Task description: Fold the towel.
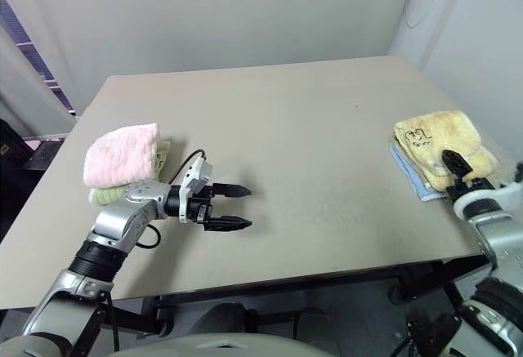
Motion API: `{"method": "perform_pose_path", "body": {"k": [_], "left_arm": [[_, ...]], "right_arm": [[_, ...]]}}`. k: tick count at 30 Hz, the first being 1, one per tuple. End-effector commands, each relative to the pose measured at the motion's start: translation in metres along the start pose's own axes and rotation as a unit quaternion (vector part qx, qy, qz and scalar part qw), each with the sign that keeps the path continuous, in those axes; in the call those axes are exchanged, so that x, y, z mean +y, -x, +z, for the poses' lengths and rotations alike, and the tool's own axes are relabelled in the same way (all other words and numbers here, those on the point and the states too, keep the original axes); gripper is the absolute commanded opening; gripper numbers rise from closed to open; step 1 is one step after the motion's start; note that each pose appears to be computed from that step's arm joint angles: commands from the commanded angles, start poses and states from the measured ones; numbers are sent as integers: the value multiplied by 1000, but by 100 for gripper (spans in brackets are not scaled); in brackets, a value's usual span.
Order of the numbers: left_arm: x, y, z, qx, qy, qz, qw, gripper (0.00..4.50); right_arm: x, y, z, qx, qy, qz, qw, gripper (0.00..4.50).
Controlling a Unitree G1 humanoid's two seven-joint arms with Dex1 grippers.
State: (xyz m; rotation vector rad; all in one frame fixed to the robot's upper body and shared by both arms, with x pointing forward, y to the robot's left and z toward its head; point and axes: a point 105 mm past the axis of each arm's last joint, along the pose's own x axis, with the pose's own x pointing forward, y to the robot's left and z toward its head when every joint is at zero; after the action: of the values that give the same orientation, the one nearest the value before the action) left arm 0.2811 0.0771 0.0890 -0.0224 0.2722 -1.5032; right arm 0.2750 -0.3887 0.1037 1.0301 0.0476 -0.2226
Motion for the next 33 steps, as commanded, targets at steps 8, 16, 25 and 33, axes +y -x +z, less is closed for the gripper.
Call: {"method": "perform_pose_path", "body": {"k": [8,16,25,33], "left_arm": [[7,4,25,-56,-16,7,998,450],[0,23,55,-85,6,-23,996,450],[-8,54,65,-72,-13,-27,997,450],[-16,70,56,-62,-58,24,996,450]], "right_arm": [[64,76,-12,79,161,142,973,448],[126,90,-55,69,421,284,859,448],[151,80,-120,144,434,444,770,448],[129,69,-143,254,478,487,685,448]]}}
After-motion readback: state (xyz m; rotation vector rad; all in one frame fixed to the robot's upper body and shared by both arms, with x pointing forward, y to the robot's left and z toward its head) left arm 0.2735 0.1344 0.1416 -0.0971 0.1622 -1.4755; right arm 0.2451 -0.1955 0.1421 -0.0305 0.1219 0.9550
